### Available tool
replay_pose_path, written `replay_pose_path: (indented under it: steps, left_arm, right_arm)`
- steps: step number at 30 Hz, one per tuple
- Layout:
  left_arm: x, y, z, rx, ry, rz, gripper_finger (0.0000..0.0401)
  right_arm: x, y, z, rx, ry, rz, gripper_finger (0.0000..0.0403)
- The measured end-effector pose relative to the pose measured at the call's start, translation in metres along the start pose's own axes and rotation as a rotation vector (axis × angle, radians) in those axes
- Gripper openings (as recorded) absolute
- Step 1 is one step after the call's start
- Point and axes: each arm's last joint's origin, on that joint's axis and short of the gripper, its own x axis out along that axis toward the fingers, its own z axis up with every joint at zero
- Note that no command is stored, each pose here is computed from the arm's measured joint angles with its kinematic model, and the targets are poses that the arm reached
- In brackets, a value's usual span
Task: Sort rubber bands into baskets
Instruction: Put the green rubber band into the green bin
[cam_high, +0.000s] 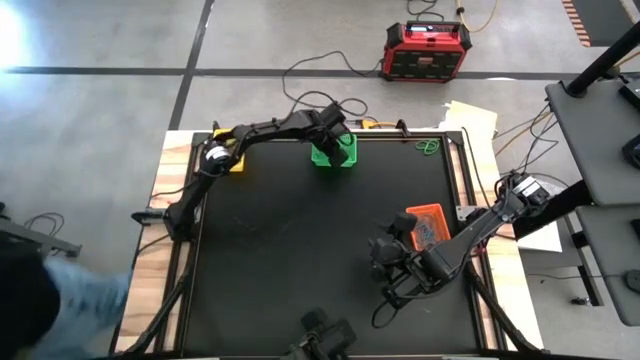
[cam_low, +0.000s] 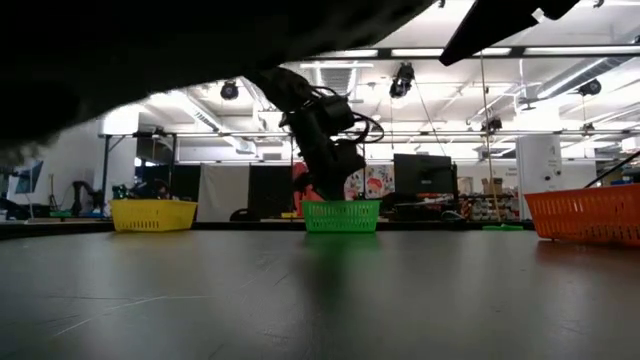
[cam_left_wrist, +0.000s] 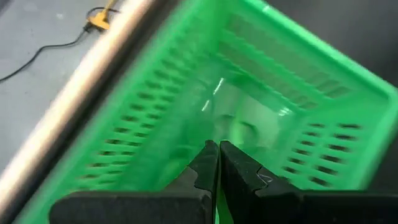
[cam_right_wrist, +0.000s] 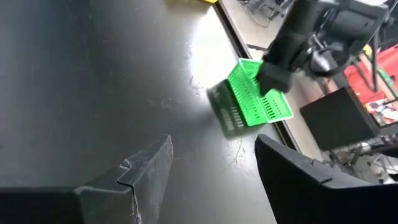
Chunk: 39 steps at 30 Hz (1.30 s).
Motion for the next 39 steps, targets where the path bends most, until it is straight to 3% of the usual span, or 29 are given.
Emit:
replay_pose_path:
  steps: [5,9,19,28,32,39]
  left_arm:
    - [0.0,0.025,-0.001,-0.082,-0.005,0.025,0.0003]
    - [0.005,0.028,-0.008,-0.098,0.022,0.015,0.0031]
    - [0.003,0.028,-0.004,-0.114,0.001,-0.047,0.0149]
    - [-0.035,0.007,0.025,-0.057,-0.047,-0.077,0.0246]
    - [-0.051,-0.013,0.027,0.029,0.007,-0.09,0.0262]
    - [-0.101,-0.041,0.008,0.112,-0.01,-0.064,0.0251]
  right_arm:
    - [0.0,0.0,0.001,0.002,0.043,0.053,0.0224]
    - [-0.001,-0.004,0.009,-0.008,0.046,0.071,0.0224]
    - [0.003,-0.012,0.039,-0.094,-0.054,0.057,0.0224]
    - [0.024,-0.019,0.055,-0.266,-0.065,0.158,0.0224]
    - [0.037,-0.035,0.048,-0.296,0.036,0.087,0.0224]
    - [0.074,-0.086,0.034,-0.198,0.247,-0.215,0.0224]
